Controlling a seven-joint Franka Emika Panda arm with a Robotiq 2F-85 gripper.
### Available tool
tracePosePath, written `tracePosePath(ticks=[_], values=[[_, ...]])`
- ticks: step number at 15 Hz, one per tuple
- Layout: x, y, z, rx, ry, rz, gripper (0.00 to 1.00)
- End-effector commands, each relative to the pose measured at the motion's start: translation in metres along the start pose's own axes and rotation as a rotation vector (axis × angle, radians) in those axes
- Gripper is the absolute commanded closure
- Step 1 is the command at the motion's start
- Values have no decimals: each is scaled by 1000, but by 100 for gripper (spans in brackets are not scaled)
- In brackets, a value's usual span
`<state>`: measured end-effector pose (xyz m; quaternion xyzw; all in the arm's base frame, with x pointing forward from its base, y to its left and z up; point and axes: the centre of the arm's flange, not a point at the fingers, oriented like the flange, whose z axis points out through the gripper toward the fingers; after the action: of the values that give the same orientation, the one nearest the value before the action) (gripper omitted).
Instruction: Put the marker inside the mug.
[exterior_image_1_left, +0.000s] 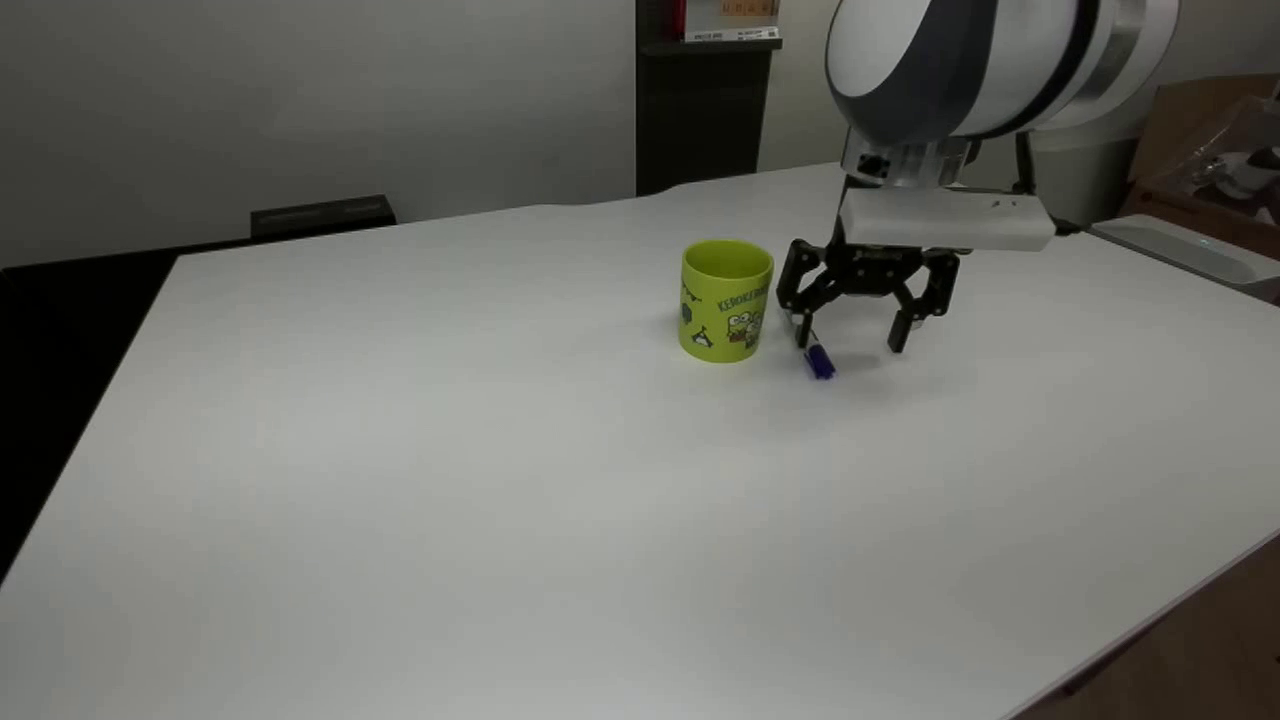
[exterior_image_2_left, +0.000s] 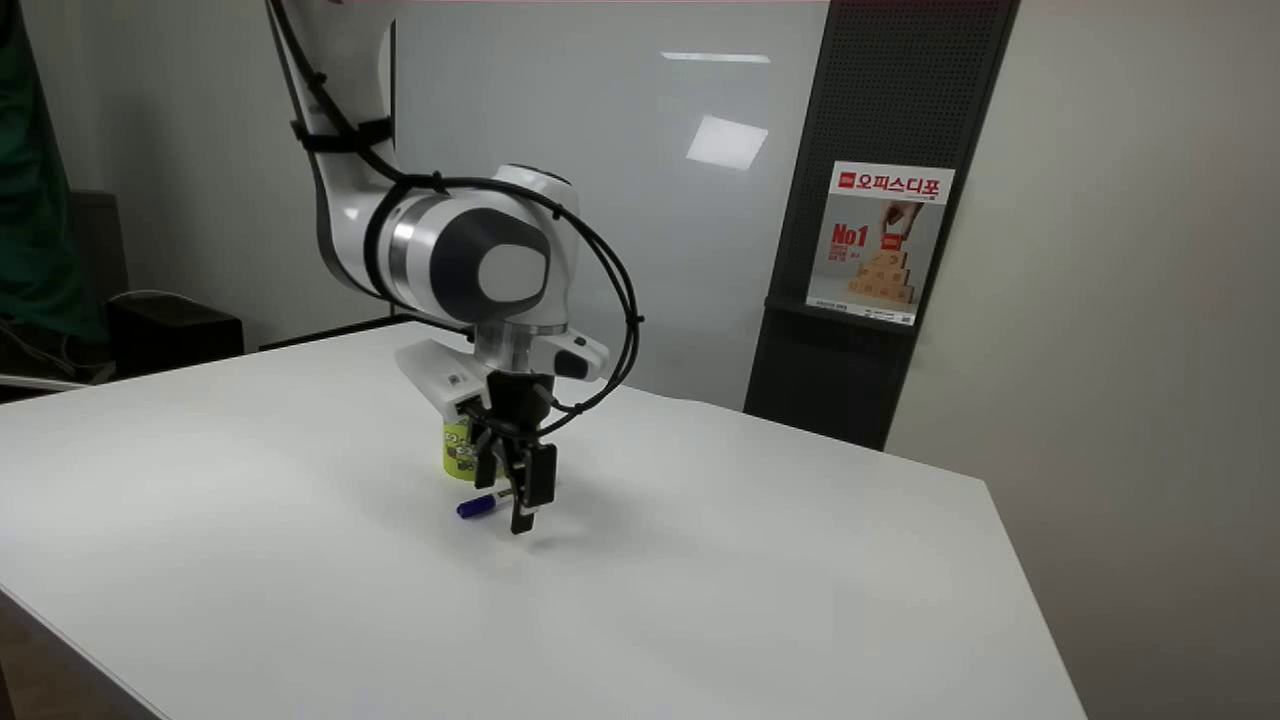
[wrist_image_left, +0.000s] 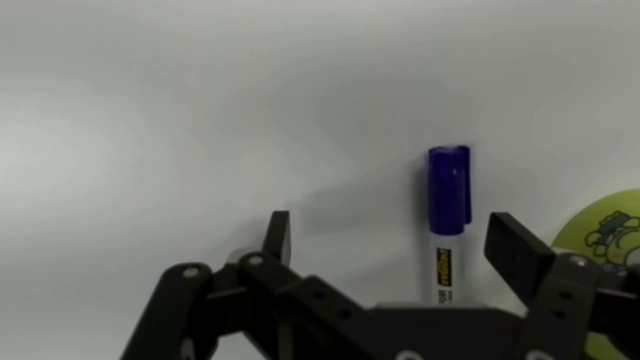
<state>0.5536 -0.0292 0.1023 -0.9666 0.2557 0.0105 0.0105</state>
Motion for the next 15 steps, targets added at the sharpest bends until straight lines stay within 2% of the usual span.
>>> tracePosePath(ticks=[1, 2, 3, 4, 5, 14, 15], values=[[12, -10, 9, -1, -20, -15, 0], [13, -11, 10, -5, -21, -18, 0], [13, -12, 10, -5, -17, -19, 25], [14, -13, 10, -6, -14, -21, 26], [14, -15, 8, -2, -9, -23, 32], [14, -18, -4, 9, 10, -35, 95], [13, -18, -5, 8, 8, -36, 99]])
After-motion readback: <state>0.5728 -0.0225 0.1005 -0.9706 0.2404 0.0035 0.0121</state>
